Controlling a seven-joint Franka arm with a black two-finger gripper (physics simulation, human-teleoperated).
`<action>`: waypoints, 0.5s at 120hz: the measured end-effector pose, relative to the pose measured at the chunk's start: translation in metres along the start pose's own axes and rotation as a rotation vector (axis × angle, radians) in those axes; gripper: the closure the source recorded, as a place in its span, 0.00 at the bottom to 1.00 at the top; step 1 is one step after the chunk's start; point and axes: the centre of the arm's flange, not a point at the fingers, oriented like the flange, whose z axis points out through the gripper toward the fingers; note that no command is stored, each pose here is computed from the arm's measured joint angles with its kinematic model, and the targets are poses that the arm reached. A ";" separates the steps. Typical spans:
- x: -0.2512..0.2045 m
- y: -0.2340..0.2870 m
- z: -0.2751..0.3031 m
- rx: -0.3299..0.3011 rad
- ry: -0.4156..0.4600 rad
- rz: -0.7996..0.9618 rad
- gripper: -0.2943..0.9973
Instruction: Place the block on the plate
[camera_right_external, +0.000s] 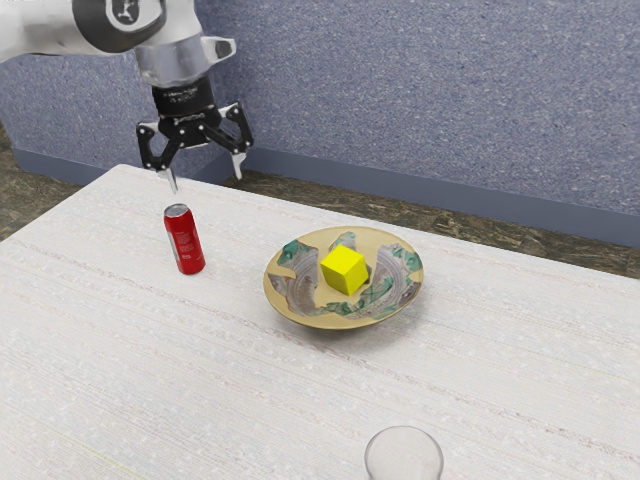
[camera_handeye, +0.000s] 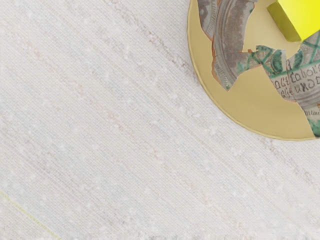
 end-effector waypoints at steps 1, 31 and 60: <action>-0.002 -0.001 0.001 0.002 -0.002 0.012 0.23; -0.024 0.003 0.019 0.072 0.005 0.313 0.23; -0.004 0.002 0.033 0.099 0.012 0.463 0.23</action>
